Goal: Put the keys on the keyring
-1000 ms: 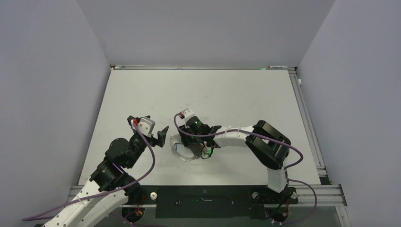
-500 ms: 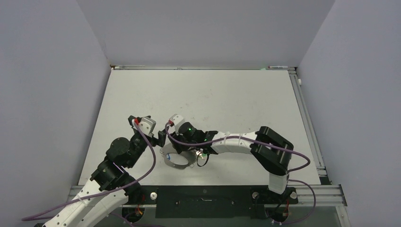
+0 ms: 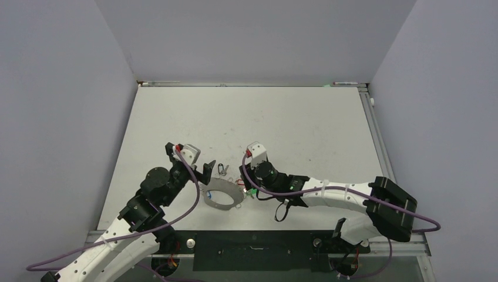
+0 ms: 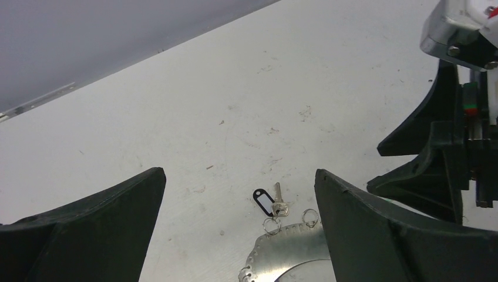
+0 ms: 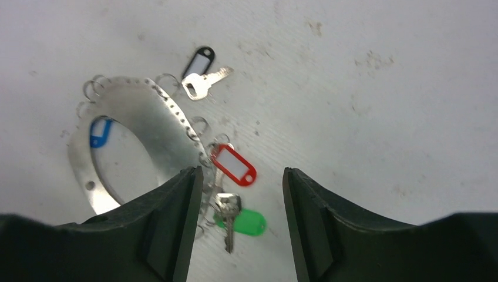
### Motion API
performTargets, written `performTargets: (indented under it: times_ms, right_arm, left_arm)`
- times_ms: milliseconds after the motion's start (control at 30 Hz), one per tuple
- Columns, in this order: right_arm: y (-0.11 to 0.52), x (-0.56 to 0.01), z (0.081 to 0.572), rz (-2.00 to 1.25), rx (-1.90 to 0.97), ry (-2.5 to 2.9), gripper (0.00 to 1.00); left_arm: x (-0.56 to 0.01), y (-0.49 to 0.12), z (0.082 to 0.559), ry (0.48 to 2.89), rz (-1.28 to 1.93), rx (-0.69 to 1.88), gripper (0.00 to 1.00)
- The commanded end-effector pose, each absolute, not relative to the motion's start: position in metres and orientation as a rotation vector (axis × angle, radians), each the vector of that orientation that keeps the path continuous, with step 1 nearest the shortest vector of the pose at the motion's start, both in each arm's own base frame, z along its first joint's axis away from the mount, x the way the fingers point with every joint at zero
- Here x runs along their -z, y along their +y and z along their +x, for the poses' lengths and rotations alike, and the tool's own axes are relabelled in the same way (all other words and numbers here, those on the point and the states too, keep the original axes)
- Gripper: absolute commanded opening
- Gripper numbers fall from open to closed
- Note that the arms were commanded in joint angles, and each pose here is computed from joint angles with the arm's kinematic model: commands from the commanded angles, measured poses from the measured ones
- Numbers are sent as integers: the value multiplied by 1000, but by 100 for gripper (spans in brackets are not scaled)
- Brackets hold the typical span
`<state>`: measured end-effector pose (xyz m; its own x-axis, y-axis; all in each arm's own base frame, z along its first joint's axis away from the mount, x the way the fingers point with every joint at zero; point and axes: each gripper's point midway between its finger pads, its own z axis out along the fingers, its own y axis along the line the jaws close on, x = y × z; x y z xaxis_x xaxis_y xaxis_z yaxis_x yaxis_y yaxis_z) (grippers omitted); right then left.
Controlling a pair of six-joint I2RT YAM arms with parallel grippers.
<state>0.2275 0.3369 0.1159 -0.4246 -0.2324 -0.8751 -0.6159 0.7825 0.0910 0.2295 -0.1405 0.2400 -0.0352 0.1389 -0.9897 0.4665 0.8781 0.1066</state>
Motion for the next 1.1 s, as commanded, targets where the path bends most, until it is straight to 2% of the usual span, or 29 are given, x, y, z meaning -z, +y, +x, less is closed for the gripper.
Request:
performTargets:
  times_ms: [0,267,367,400,500,567,833,1067]
  right_arm:
    - [300,-127,236,-385,-454,1956,53]
    - [229,-162,236,-134,-347,1863,54]
    - [207,-188,233,-53,-367,1803,58]
    - [200,-197,231,-21,-380,1782,61]
    - [176,-211,226,92,-392,1747,81]
    - [162,-221,223,153,-411,1715,85]
    - [129,-249,207,260,-543,1599,87]
    - [109,-267,207,293,-481,1565,87]
  left_arm:
    - [-248,-146,235,1597,450,309,99]
    - [-250,-107,252,1655,245,124,96]
    - [-255,-86,255,1651,147,43,96]
    - [-256,-81,255,1648,129,28,96]
    - [-263,-69,253,1626,75,-2,96]
    - [-266,-65,250,1606,56,3,96]
    - [-268,-64,248,1585,71,6,96]
    - [-275,-68,243,1557,85,55,96]
